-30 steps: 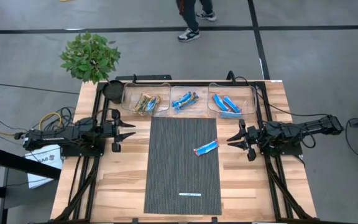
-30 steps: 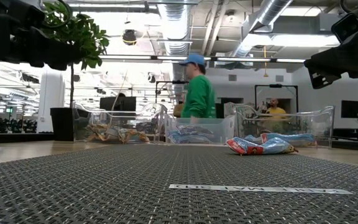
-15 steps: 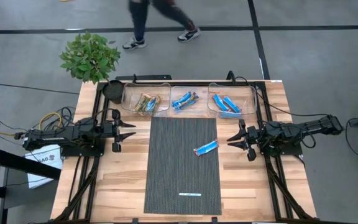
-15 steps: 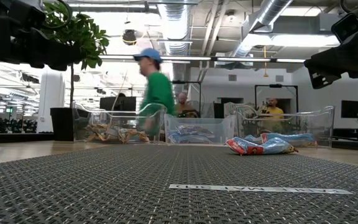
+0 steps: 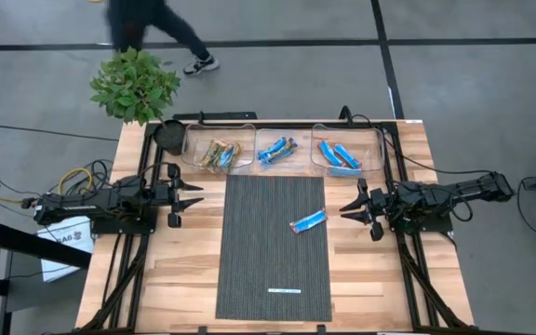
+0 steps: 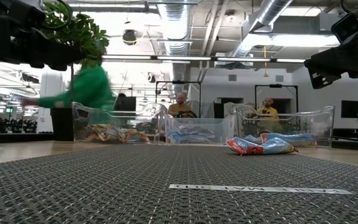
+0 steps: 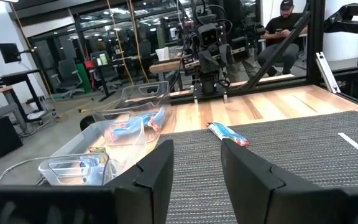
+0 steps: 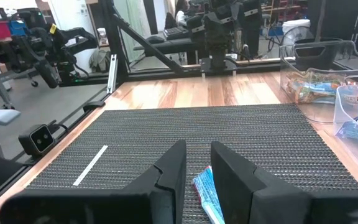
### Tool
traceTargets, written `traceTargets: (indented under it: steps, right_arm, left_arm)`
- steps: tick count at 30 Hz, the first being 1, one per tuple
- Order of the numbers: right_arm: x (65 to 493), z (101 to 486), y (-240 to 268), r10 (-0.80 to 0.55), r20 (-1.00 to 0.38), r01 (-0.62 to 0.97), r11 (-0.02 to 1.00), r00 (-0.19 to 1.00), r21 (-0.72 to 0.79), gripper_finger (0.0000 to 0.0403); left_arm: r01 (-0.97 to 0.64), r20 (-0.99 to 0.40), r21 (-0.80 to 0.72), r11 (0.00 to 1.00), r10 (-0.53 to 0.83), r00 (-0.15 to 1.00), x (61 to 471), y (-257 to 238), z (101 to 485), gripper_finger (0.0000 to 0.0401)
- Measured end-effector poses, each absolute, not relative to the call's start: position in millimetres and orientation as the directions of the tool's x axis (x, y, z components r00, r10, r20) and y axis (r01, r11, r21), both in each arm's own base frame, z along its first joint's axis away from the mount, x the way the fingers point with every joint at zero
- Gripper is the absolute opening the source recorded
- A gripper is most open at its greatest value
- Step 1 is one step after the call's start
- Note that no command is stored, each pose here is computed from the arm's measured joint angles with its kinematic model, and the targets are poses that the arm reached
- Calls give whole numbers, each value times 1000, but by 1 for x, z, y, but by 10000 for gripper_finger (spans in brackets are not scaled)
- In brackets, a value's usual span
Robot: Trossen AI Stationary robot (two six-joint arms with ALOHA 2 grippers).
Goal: Pick and place Granola Bars by type
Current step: Put the red granola bar into the right transparent bin
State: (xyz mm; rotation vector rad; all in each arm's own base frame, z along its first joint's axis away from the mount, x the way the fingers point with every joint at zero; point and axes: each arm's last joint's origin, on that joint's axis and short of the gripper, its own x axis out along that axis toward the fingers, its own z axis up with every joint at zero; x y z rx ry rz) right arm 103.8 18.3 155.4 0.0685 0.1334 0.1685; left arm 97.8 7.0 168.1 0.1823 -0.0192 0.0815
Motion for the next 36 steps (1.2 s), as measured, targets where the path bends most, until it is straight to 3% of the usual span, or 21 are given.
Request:
traceTargets:
  steps: [8, 15, 21, 24, 31, 36]
  right_arm:
    - [104, 156, 18, 172, -118, -163, 983, 978, 81, 67]
    - [107, 179, 19, 175, -95, -130, 923, 980, 361, 67]
    - [124, 209, 22, 174, -193, -91, 922, 966, 376, 67]
    - [140, 221, 25, 169, -292, -69, 944, 941, 323, 67]
    - [184, 239, 34, 144, -577, -166, 986, 804, 15, 67]
    - [216, 245, 36, 7, -728, -176, 972, 686, -156, 76]
  left_arm:
    - [-83, 27, 173, 982, 79, 997, 98, 7, 168, 128]
    - [-82, 26, 165, 983, 79, 997, 98, 7, 168, 128]
    - [-82, 26, 177, 981, 78, 997, 98, 7, 168, 128]
    - [-82, 26, 166, 983, 78, 997, 98, 7, 168, 128]
    - [-82, 26, 177, 981, 78, 997, 98, 7, 168, 128]
    - [-82, 26, 170, 982, 78, 997, 98, 7, 168, 128]
